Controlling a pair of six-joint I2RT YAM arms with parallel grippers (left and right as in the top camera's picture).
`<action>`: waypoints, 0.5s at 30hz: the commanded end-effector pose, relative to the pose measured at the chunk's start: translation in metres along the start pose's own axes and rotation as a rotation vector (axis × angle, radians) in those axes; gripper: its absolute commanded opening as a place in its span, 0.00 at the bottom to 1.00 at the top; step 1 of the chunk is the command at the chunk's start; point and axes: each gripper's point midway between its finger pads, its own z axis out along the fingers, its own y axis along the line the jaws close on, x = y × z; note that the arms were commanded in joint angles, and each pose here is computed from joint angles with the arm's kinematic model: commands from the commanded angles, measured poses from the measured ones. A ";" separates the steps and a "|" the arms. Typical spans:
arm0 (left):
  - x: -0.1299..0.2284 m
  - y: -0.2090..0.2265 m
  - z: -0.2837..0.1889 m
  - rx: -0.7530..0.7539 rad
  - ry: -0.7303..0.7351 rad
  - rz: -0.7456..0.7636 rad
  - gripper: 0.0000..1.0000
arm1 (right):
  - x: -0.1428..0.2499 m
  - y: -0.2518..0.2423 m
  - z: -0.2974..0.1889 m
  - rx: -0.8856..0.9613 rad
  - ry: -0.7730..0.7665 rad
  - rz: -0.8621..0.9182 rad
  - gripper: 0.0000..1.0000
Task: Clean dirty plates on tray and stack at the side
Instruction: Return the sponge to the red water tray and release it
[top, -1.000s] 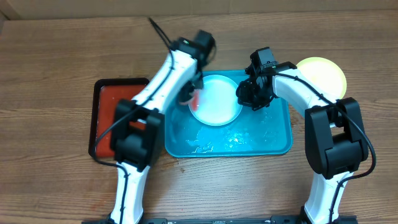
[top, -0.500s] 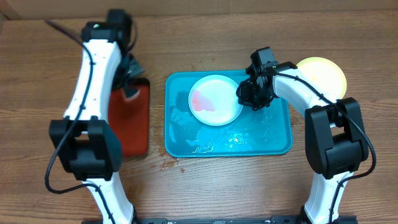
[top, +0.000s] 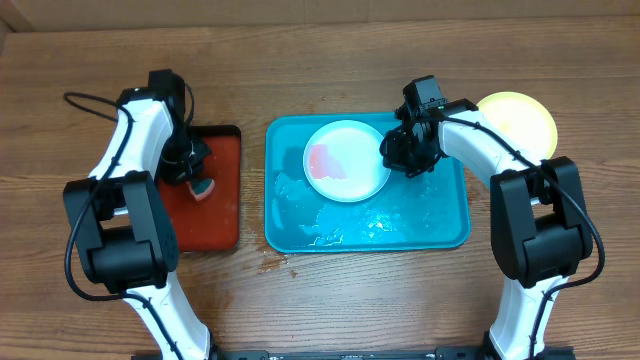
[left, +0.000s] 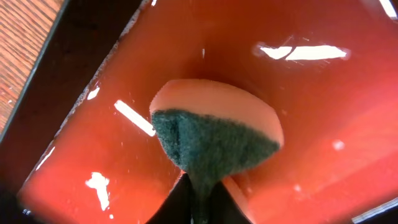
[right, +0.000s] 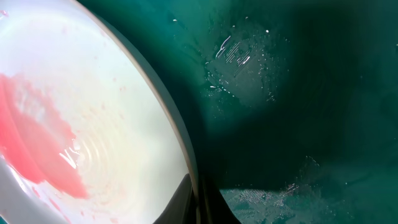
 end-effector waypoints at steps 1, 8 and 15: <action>0.006 0.004 0.011 -0.003 0.019 -0.023 0.13 | 0.001 -0.009 0.003 0.026 0.002 0.012 0.04; 0.010 0.001 0.019 0.018 0.029 -0.023 0.24 | 0.001 -0.009 0.003 0.026 0.003 0.012 0.04; -0.012 -0.019 -0.041 0.189 0.031 -0.006 0.24 | -0.007 0.000 -0.010 0.013 -0.010 0.002 0.04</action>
